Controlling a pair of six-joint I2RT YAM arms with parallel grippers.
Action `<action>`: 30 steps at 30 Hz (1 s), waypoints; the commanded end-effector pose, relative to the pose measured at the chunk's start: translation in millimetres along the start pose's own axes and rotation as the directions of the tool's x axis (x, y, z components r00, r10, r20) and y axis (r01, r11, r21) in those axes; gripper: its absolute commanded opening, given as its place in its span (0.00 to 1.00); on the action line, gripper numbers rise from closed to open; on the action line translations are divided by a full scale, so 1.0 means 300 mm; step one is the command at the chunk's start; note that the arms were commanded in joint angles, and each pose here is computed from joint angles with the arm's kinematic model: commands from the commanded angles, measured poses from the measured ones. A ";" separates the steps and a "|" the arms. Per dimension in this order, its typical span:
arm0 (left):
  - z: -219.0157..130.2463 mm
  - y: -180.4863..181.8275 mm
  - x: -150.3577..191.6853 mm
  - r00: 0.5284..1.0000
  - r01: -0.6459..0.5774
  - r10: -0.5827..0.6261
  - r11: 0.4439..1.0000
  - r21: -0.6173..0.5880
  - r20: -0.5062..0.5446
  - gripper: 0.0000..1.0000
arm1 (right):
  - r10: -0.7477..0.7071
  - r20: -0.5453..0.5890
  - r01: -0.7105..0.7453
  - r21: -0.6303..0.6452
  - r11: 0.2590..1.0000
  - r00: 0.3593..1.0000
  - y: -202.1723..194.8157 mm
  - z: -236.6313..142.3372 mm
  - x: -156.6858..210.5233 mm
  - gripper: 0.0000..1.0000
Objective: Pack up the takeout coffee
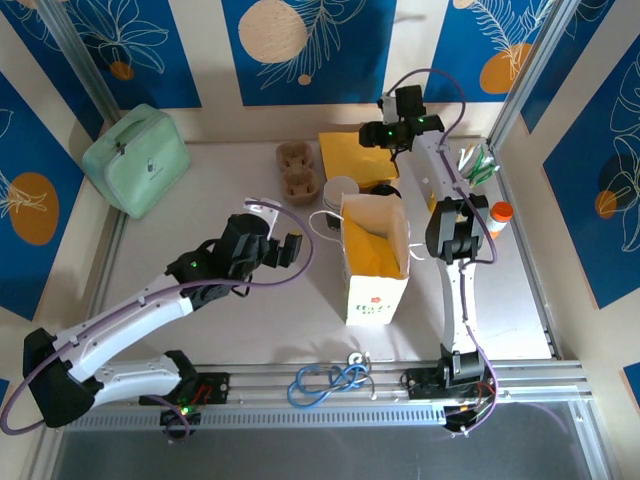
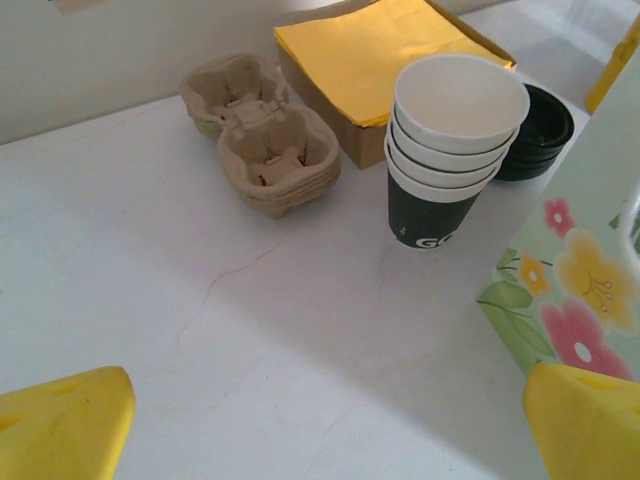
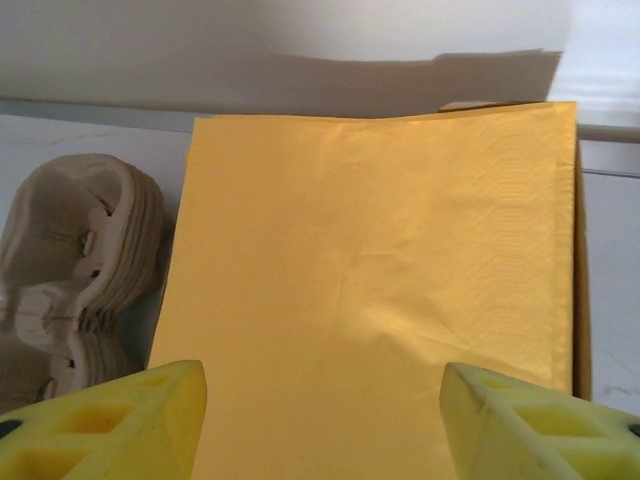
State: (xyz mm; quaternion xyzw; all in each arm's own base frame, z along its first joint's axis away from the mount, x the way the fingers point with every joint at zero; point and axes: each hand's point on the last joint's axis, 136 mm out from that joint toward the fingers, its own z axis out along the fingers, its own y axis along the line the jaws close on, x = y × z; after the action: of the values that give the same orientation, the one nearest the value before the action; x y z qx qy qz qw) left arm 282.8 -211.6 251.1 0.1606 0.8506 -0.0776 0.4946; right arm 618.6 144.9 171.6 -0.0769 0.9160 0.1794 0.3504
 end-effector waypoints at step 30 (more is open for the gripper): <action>0.008 0.039 -0.053 1.000 -0.016 0.014 0.996 -0.084 -0.027 0.99 | -0.129 -0.114 0.136 0.051 0.989 0.985 -0.082 0.293 0.181 0.54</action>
State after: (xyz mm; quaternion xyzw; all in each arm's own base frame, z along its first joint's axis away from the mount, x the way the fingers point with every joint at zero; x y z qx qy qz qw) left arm 291.3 -210.7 252.8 0.1593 0.8600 -0.0451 0.4827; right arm 643.1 147.9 73.2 -0.1328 0.9307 0.1079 0.3233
